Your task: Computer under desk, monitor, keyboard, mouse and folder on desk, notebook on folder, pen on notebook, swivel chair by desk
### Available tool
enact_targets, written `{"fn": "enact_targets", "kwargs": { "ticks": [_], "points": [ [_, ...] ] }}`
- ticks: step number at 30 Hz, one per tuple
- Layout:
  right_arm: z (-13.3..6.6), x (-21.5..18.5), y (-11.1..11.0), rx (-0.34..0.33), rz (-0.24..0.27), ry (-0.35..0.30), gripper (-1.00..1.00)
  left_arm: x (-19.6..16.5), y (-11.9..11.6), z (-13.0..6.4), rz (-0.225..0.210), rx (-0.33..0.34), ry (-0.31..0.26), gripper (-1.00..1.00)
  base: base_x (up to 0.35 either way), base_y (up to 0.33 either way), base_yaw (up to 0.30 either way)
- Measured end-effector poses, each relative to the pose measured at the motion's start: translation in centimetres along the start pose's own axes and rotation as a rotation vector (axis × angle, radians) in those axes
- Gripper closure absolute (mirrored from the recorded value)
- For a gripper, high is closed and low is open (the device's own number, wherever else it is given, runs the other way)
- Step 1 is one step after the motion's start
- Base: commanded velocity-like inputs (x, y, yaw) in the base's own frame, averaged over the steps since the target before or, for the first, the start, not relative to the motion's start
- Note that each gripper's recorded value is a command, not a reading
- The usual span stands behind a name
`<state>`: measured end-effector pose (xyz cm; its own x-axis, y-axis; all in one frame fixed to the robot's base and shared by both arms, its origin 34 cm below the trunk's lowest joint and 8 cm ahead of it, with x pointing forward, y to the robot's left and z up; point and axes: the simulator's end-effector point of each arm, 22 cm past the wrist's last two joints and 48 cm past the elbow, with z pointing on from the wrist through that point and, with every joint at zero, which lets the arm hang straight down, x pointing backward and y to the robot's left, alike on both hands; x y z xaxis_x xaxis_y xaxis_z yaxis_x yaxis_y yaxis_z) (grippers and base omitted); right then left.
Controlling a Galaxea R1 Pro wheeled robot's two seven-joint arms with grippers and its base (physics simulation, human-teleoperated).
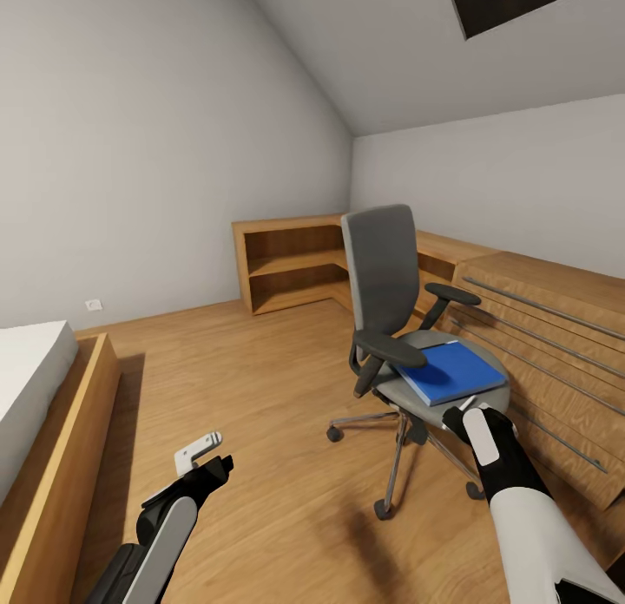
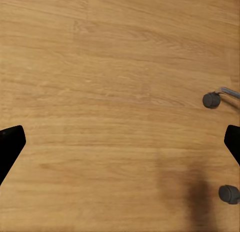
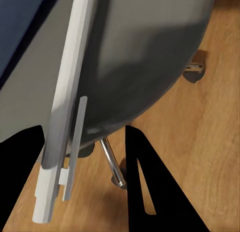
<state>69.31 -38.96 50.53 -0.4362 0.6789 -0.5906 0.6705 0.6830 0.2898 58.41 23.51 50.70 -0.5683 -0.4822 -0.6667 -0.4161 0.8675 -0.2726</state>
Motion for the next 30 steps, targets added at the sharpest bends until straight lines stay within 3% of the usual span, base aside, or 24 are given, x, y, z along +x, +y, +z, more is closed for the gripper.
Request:
{"fn": "enact_targets", "kwargs": {
  "ticks": [8,15,20,30],
  "points": [
    [-0.2,0.2,0.5,-0.022,0.024,0.027,1.00,0.0,0.0,0.0,0.000,0.000,0.000,-1.00,0.000,0.000,0.000],
    [-0.5,0.2,-0.5,0.032,0.038,0.033,1.00,0.0,0.0,0.0,0.000,0.000,0.000,-1.00,0.000,0.000,0.000],
    [-0.6,0.4,-0.1,0.013,0.072,0.049,1.00,0.0,0.0,0.0,0.000,0.000,0.000,-1.00,0.000,0.000,0.000],
    [-0.6,0.4,-0.1,0.011,0.080,0.052,1.00,0.0,0.0,0.0,0.000,0.000,0.000,-1.00,0.000,0.000,0.000]
  ]
}}
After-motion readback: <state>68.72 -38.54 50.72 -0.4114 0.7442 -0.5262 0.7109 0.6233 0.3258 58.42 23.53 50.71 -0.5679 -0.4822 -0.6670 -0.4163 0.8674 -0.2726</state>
